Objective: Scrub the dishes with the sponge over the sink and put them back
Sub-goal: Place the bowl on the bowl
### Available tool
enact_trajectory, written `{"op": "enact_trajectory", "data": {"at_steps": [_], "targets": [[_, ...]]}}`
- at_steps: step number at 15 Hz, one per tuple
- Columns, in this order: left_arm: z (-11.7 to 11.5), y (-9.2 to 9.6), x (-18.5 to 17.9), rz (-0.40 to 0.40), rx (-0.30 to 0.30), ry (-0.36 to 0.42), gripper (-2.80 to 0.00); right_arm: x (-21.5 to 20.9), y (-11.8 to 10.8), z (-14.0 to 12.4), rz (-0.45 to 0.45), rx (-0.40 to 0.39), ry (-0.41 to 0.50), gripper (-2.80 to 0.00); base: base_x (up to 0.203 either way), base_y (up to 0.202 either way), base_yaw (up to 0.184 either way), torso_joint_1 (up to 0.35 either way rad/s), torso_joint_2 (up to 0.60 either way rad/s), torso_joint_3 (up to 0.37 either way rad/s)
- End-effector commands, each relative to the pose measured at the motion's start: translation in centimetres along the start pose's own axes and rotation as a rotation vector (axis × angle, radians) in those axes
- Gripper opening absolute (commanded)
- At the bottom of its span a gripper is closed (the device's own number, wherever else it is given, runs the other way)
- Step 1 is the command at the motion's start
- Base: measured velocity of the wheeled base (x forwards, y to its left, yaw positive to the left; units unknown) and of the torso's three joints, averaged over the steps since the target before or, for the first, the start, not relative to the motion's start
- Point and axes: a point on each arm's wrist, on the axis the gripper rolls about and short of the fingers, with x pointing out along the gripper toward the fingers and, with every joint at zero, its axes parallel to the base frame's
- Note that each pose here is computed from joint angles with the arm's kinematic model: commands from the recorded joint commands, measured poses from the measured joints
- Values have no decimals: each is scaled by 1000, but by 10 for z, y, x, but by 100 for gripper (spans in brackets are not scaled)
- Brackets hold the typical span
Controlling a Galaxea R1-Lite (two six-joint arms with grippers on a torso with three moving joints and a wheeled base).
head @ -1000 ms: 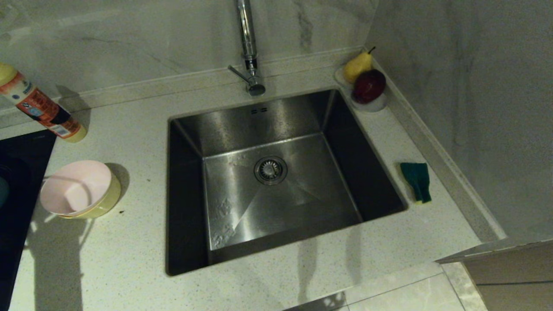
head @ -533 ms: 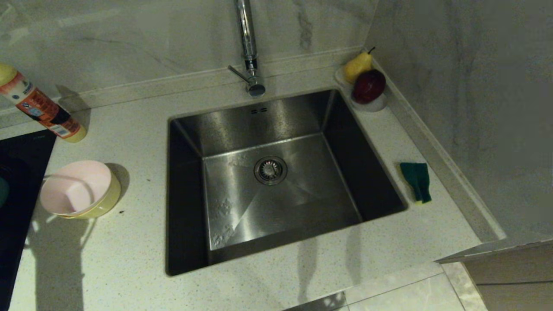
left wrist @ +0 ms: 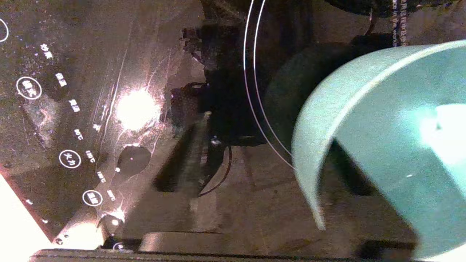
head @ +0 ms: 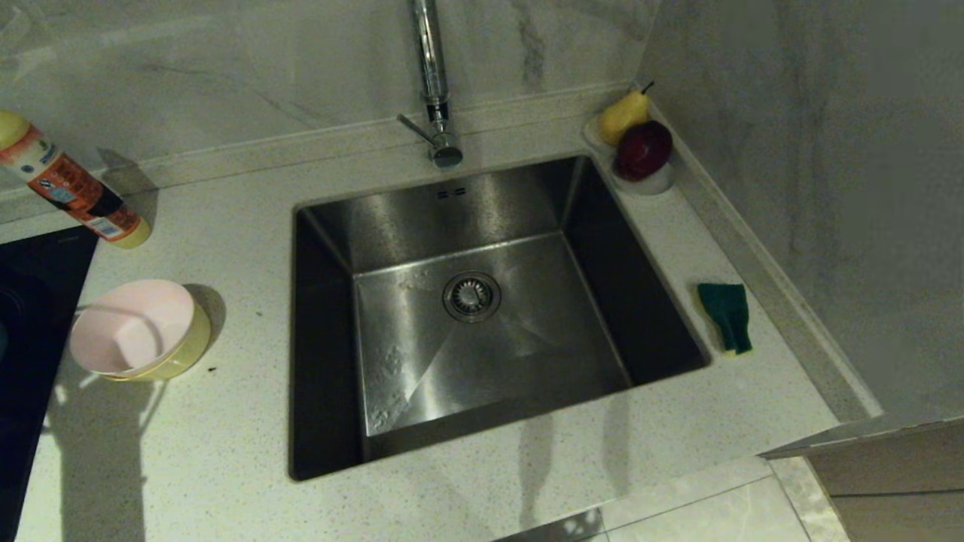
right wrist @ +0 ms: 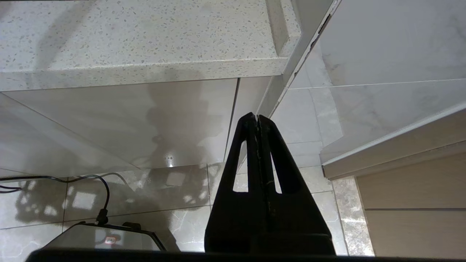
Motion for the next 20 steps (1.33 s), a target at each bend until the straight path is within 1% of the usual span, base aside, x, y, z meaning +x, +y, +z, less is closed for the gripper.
{"op": "enact_trajectory", "data": {"at_steps": [1,4,6,8,11,13,15,16,18,20], "targets": [[0,0,0,2,-9,4,-280,0,0,0,1,-1,0,-280,0,0,0,0,0,0],[0,-2,-3,-7,-9,-1,-280,0,0,0,1,-1,0,-280,0,0,0,0,0,0],[-2,-8,-17,-38,1,-16,-280,0,0,0,1,-1,0,-280,0,0,0,0,0,0],[-6,-17,-41,-76,17,-32,-280,0,0,0,1,-1,0,-280,0,0,0,0,0,0],[-17,-31,-96,-189,57,-44,-280,0,0,0,1,-1,0,-280,0,0,0,0,0,0],[-32,-40,-140,-262,106,-46,-280,0,0,0,1,-1,0,-280,0,0,0,0,0,0],[-55,-50,-185,-333,180,-38,-280,0,0,0,1,-1,0,-280,0,0,0,0,0,0],[-67,-55,-202,-366,216,-28,-280,0,0,0,1,-1,0,-280,0,0,0,0,0,0],[-90,-64,-223,-432,293,5,-280,0,0,0,1,-1,0,-280,0,0,0,0,0,0],[-111,-70,-227,-463,364,72,-280,0,0,0,1,-1,0,-280,0,0,0,0,0,0]]}}
